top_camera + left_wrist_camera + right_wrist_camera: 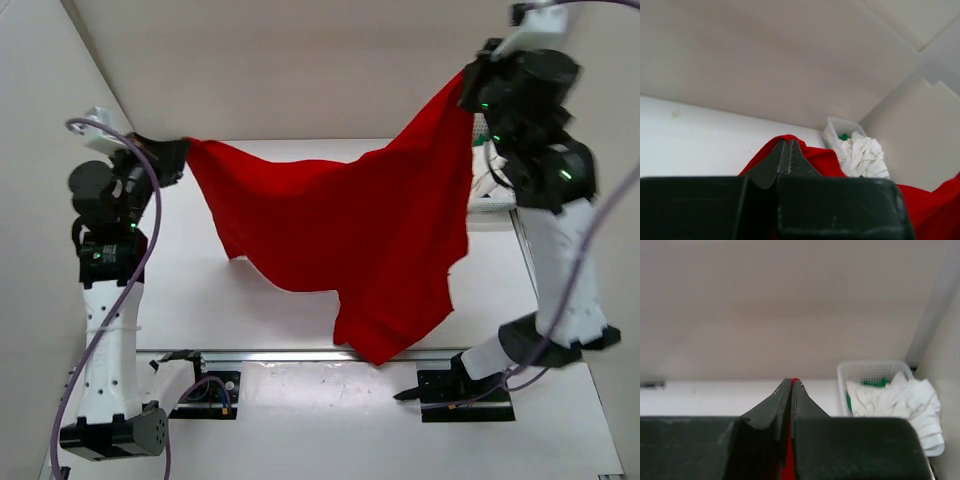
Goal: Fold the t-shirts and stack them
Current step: Flatten out the tshirt, then grap the side of the flattened tshirt closest away from the robot with both arms, then fold the flattened tshirt in 1/3 of the way
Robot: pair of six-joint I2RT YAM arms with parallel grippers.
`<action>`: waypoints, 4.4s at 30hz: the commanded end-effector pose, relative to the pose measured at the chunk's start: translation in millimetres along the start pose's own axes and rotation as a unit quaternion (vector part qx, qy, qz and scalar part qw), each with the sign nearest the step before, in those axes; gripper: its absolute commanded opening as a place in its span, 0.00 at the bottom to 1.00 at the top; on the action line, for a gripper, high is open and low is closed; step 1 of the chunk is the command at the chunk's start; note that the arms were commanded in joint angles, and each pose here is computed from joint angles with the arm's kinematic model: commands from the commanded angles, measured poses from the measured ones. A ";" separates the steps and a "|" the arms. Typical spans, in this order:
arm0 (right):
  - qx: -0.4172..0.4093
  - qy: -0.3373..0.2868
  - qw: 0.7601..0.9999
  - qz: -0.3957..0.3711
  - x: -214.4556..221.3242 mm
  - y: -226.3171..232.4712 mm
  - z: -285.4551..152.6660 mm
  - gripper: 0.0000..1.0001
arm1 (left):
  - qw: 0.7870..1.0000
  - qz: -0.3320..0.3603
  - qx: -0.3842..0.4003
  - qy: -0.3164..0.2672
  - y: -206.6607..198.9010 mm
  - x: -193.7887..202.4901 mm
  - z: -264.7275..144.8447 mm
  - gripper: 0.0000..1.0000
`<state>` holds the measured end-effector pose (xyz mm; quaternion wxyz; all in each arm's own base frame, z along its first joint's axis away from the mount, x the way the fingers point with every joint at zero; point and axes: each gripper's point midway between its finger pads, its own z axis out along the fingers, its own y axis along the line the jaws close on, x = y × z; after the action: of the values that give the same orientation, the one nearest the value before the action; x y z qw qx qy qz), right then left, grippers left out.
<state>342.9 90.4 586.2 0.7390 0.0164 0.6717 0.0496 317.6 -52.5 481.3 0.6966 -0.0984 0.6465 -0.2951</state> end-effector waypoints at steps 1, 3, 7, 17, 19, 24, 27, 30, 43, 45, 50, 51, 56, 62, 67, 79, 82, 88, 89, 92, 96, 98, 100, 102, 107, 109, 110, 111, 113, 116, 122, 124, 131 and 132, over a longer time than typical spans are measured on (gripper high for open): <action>-0.069 0.118 0.990 -0.023 104.4 17.1 66.6 0.00 | 0.995 -0.012 -0.091 0.045 65.1 61.6 19.1 0.00; -0.086 0.157 0.984 -0.023 148.9 15.7 96.7 0.00 | 0.991 -0.023 -0.111 0.070 85.6 89.9 33.0 0.00; -0.092 0.193 0.977 -0.001 186.2 6.4 152.0 0.00 | 0.986 -0.037 -0.135 0.090 113.3 118.7 65.7 0.00; -0.115 -0.025 0.991 0.069 28.8 -5.9 145.7 0.00 | 0.997 -0.041 -0.062 -0.004 66.3 0.8 134.7 0.00; -0.120 -0.068 0.989 0.058 -4.4 -1.1 124.3 0.00 | 0.997 -0.041 -0.054 -0.024 62.0 -20.1 132.3 0.00; -0.108 -0.063 0.992 0.035 -5.2 2.0 101.3 0.00 | 0.997 -0.015 -0.061 -0.051 59.3 -52.1 122.4 0.00; -0.104 0.003 0.994 0.042 35.3 -4.7 103.1 0.00 | 0.996 -0.013 -0.078 -0.046 73.9 -35.5 112.4 0.00; -0.093 0.063 0.993 0.036 88.7 -2.5 89.9 0.00 | 0.995 -0.003 -0.093 -0.036 80.2 -11.7 98.4 0.00; -0.062 0.408 0.899 0.149 436.7 -27.9 -127.5 0.00 | 0.962 -0.033 -0.237 0.128 191.9 252.5 -70.5 0.00; -0.072 0.438 0.880 0.170 452.3 -17.6 -154.0 0.00 | 0.953 -0.047 -0.257 0.155 202.1 285.4 -92.7 0.00; -0.088 0.474 0.850 0.213 473.9 -5.3 -197.5 0.00 | 0.938 -0.051 -0.268 0.213 215.2 344.5 -132.1 0.00; -0.090 0.470 0.851 0.218 473.0 -2.4 -201.8 0.00 | 0.938 -0.044 -0.265 0.219 214.9 348.2 -135.3 0.00; -0.072 0.455 0.861 0.215 464.9 -9.3 -198.2 0.00 | 0.940 -0.042 -0.271 0.204 212.3 331.9 -128.1 0.00; -0.055 0.393 0.893 0.212 420.4 -38.9 -134.9 0.00 | 0.952 -0.063 -0.250 0.168 196.9 292.2 -90.6 0.00; -0.040 0.370 0.910 0.186 405.0 -33.1 -79.4 0.00 | 0.947 -0.100 -0.267 0.151 209.6 282.8 -77.8 0.00; -0.055 0.371 0.908 0.187 428.5 -34.5 59.2 0.00 | 0.922 -0.155 -0.321 0.149 255.1 292.8 -51.1 0.00; -0.048 0.373 0.908 0.185 432.9 -39.7 74.4 0.01 | 0.924 -0.156 -0.317 0.146 256.7 287.4 -40.6 0.00; -0.046 0.374 0.907 0.188 441.4 -48.8 95.2 0.00 | 0.922 -0.149 -0.324 0.149 264.7 285.6 -21.6 0.00; -0.046 0.381 0.904 0.188 446.7 -48.4 96.5 0.00 | 0.920 -0.152 -0.327 0.153 268.2 288.5 -20.9 0.00; -0.046 0.389 0.901 0.185 457.2 -47.9 105.5 0.00 | 0.911 -0.159 -0.337 0.178 279.3 303.7 -15.8 0.00; -0.047 0.398 0.896 0.190 471.8 -49.8 114.0 0.00 | 0.900 -0.167 -0.349 0.201 290.3 319.6 -16.9 0.00; -0.050 0.404 0.894 0.190 479.7 -46.8 117.4 0.00 | 0.895 -0.174 -0.360 0.200 296.0 321.6 -23.3 0.00; -0.054 0.397 0.896 0.193 476.4 -43.8 129.7 0.00 | 0.893 -0.182 -0.369 0.181 302.9 314.5 -25.9 0.06; -0.056 0.393 0.898 0.192 470.4 -41.9 137.6 0.00 | 0.896 -0.187 -0.366 0.170 301.5 307.4 -24.5 0.10; -0.057 0.398 0.895 0.193 474.3 -34.3 150.3 0.01 | 0.897 -0.197 -0.365 0.151 303.3 287.4 -29.6 0.27; -0.044 0.388 0.898 0.201 469.0 -40.5 152.2 0.04 | 0.903 -0.187 -0.359 0.143 294.1 280.6 -35.1 0.29; -0.043 0.388 0.898 0.203 471.1 -40.6 152.3 0.08 | 0.906 -0.180 -0.354 0.146 288.3 281.8 -37.6 0.30; -0.045 0.386 0.897 0.210 467.4 -41.8 151.6 0.11 | 0.905 -0.175 -0.359 0.144 286.8 284.5 -47.0 0.34; -0.051 0.383 0.898 0.210 460.3 -39.9 149.2 0.30 | 0.907 -0.178 -0.356 0.137 281.2 289.6 -63.2 0.39; -0.041 0.371 0.906 0.198 445.0 -42.3 136.9 0.33 | 0.902 -0.188 -0.353 0.163 272.5 317.9 -82.7 0.39; -0.004 0.356 0.907 0.224 460.9 -62.9 51.7 0.21 | 0.899 -0.205 -0.334 0.196 261.7 350.7 -96.4 0.38; 0.013 0.356 0.908 0.222 465.5 -72.7 31.9 0.15 | 0.896 -0.208 -0.332 0.207 261.3 358.1 -97.6 0.38; 0.084 0.388 0.888 0.231 507.5 -106.9 -20.7 0.30 | 0.896 -0.215 -0.337 0.192 263.2 355.7 -85.1 0.38; 0.093 0.387 0.887 0.236 508.3 -113.1 -21.7 0.32 | 0.897 -0.215 -0.336 0.191 263.5 355.1 -84.6 0.37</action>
<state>365.2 40.5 63.1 0.3487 0.2065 0.8971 0.1759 294.5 -12.2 20.8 0.3827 -0.4066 0.8025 -0.2103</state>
